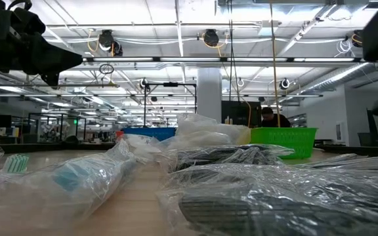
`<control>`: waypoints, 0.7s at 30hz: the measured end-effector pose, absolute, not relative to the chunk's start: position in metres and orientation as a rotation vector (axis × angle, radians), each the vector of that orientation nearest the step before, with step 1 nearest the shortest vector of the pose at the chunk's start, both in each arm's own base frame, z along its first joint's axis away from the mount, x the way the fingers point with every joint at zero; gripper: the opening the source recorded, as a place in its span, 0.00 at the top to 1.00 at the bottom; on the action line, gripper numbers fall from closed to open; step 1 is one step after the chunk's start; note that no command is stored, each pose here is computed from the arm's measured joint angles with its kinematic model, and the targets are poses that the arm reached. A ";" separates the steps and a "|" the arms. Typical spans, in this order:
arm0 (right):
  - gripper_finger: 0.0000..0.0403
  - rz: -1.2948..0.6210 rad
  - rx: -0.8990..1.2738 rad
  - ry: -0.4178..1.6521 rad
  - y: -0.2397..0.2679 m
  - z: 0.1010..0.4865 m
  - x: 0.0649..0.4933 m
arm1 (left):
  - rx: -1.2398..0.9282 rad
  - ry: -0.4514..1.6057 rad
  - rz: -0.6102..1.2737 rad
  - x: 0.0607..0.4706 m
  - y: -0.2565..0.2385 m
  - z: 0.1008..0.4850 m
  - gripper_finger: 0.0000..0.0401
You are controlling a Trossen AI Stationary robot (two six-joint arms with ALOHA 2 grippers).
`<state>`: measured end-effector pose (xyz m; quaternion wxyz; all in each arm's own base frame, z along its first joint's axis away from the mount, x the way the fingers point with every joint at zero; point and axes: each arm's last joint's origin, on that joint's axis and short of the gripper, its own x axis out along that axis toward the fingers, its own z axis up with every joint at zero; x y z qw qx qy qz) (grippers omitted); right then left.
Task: Pick & Place Travel size toiletries
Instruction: Put the nail cutter into the orange basket
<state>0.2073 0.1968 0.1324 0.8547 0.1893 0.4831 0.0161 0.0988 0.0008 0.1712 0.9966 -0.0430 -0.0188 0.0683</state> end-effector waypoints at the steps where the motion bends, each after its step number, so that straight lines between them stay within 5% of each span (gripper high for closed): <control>1: 0.43 0.042 0.401 1.035 0.200 0.130 0.210 | -0.086 -0.038 0.136 0.099 0.001 0.171 0.94; 10: 0.50 -0.073 0.384 1.179 0.202 0.118 0.211 | -0.086 -0.038 0.137 0.099 0.001 0.171 0.94; 21: 0.89 -0.157 0.332 1.271 0.194 0.114 0.202 | -0.235 -0.049 0.133 0.099 0.001 0.171 0.94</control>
